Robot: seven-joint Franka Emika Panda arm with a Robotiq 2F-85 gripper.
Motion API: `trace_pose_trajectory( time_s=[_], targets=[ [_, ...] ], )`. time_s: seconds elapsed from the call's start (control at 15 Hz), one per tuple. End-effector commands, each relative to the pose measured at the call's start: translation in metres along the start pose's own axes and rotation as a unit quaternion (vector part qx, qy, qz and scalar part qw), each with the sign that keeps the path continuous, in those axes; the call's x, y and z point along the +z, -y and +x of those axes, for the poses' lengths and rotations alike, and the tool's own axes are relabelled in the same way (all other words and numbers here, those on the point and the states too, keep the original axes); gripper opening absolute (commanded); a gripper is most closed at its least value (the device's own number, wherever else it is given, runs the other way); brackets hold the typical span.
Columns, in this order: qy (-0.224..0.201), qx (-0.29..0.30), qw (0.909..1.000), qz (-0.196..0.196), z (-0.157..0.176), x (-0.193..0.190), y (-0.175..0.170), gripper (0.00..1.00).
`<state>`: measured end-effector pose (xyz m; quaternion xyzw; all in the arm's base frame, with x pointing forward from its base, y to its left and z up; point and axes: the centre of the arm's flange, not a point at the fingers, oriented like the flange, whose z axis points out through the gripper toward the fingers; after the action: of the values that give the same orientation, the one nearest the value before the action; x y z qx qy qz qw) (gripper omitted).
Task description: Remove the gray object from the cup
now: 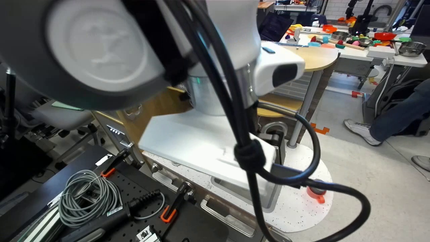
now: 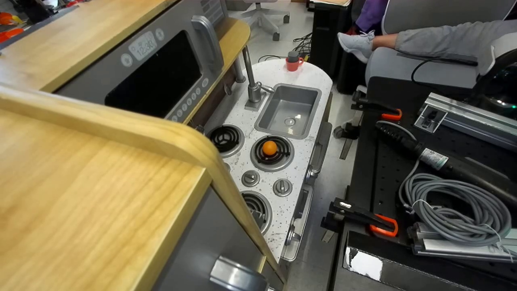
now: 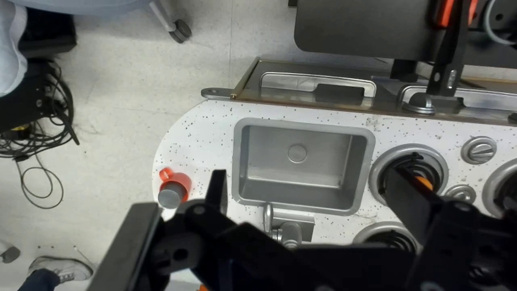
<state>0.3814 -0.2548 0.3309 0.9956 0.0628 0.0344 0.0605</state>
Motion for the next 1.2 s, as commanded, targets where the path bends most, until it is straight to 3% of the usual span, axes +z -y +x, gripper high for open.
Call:
trace_pose_trajectory(
  time_s=[0.0, 0.47, 1.13],
  targets=[
    [0.039, 0.001, 0.9990, 0.021, 0.041, 0.071, -0.039, 1.00],
    [0.102, 0.037, 0.9932, 0.043, 0.065, 0.187, -0.083, 1.00],
    [0.121, 0.143, 0.9823, -0.004, 0.103, 0.335, -0.189, 1.00]
  ],
)
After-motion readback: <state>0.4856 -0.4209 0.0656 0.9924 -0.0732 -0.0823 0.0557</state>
